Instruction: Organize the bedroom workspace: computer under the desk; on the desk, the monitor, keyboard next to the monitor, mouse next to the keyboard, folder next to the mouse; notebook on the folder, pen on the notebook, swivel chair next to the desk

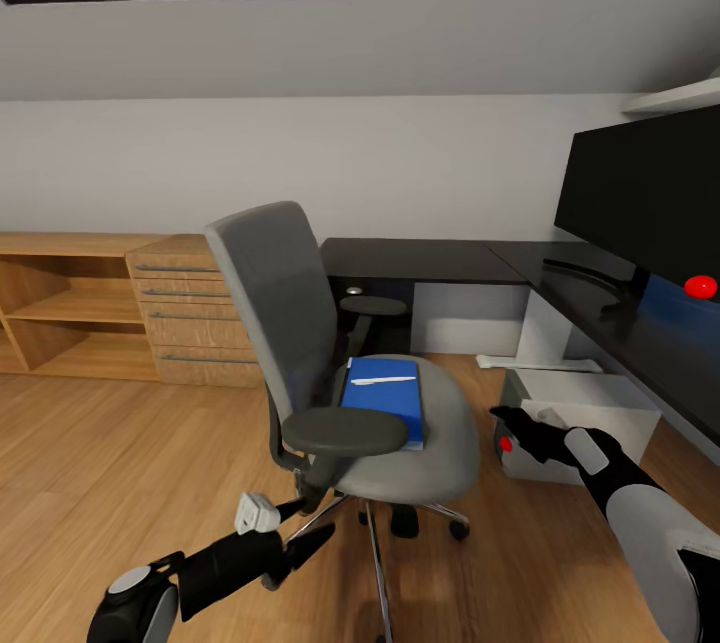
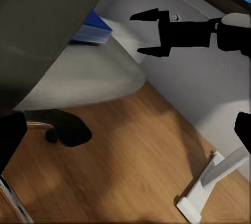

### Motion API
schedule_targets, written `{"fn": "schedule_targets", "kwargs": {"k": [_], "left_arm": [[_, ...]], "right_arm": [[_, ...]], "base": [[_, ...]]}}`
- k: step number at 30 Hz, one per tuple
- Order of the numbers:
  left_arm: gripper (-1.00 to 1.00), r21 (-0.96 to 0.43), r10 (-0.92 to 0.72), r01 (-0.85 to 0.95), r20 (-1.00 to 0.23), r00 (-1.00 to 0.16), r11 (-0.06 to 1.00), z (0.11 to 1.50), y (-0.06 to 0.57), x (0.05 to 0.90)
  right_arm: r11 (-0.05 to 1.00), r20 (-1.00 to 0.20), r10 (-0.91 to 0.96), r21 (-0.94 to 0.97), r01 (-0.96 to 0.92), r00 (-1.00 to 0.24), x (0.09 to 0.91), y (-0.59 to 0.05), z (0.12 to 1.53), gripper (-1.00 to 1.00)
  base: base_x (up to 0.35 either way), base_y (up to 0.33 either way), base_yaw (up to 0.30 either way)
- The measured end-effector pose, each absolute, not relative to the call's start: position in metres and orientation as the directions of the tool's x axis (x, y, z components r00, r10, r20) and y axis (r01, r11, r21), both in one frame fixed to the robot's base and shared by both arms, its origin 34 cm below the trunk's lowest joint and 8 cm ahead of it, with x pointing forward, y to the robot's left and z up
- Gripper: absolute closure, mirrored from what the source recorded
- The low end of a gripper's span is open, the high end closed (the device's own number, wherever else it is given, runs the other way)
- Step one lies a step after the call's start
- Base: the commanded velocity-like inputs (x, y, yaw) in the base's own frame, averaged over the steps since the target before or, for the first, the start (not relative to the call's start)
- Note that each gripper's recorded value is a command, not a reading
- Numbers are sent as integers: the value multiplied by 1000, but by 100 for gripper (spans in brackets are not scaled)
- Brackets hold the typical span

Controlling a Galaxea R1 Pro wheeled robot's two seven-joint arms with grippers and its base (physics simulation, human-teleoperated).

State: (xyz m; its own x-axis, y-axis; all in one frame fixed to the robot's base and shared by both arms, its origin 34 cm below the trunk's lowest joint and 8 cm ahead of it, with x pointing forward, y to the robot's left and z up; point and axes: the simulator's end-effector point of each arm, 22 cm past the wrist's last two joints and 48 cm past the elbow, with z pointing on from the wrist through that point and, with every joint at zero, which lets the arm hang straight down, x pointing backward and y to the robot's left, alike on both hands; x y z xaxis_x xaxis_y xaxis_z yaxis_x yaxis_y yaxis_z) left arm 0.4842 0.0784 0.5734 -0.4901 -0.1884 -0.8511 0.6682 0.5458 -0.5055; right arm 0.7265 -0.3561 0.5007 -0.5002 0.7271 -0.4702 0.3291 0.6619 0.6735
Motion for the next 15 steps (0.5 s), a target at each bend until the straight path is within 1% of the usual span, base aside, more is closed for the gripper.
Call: {"fn": "schedule_targets", "kwargs": {"k": [4,5,11,15], "left_arm": [[-100,-515,-170,666,-842,-512,540,569,82,480],[-100,-525,-162,660,-832,-530,538,566,85,478],[-100,-530,-153,654,-825,-544,539,563,88,477],[-100,-531,-152,654,-825,-544,539,563,88,477]], "right_arm": [[654,-465,726,695,300,-506,728,-351,506,-100],[641,-457,726,721,264,-514,728,-347,513,-100],[617,-452,726,760,202,-519,729,-348,527,-100],[614,-454,727,766,193,-515,729,-352,530,-100]], "base": [[0,0,0],[0,0,0],[0,0,0],[0,0,0]]}}
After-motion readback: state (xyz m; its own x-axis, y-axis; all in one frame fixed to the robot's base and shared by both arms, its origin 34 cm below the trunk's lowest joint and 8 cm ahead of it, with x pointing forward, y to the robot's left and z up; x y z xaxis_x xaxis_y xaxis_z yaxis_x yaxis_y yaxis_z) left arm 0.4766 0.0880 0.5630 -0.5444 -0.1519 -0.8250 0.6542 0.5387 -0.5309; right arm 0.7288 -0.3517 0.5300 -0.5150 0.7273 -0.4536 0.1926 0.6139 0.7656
